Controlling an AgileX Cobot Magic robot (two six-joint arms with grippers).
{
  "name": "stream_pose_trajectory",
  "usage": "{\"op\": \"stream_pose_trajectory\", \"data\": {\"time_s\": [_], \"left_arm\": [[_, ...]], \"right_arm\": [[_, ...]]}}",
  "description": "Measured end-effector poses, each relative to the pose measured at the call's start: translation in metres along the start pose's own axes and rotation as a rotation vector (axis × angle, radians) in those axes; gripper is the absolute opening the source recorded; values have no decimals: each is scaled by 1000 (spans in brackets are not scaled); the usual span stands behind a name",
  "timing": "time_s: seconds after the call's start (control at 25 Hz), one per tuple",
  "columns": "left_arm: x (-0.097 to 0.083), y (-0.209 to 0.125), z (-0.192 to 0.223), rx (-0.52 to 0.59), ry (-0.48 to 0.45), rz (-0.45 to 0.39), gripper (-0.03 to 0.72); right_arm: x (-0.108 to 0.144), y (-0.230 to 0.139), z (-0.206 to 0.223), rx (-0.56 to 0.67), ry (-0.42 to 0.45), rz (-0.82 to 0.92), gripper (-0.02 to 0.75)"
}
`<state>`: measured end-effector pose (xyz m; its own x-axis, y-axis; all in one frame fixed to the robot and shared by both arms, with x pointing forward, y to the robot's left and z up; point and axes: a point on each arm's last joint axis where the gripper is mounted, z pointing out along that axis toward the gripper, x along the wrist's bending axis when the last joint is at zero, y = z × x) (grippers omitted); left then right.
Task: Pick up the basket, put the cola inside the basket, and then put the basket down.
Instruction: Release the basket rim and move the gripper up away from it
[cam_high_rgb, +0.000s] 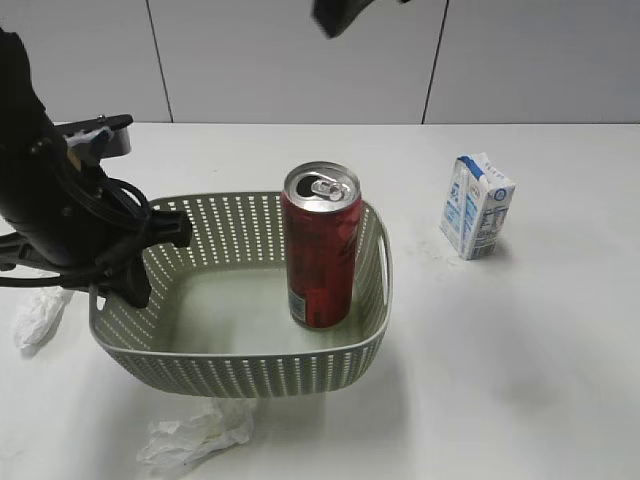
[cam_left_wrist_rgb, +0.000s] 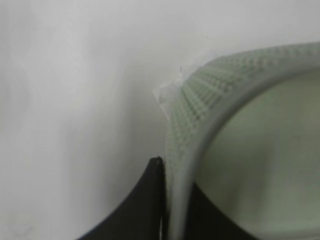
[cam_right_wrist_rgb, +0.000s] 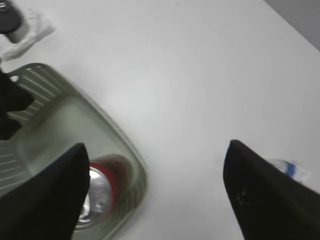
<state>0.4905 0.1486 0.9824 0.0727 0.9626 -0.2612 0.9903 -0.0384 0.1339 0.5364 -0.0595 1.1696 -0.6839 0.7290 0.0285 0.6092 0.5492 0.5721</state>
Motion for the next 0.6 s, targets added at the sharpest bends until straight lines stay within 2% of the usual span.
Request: {"op": "stream_pose_trajectory", "data": {"time_s": [0.16,0.36,0.48,0.6], "left_arm": [[0,0,0,3,-3,-15,-1],[0,-1,0,8,-2,-21,-1],[0,-1,0,13,-2,-23,-1],[0,-2,0,19,0,-25,-1]], "right_arm": [[-60,-17,-23,-13,-104,137,619],[-124,-68,-50,33,-226,334,608],[-141,-106,-66,66,-281,432,597],[-135,-139,-80,48,-318,477,595]]}}
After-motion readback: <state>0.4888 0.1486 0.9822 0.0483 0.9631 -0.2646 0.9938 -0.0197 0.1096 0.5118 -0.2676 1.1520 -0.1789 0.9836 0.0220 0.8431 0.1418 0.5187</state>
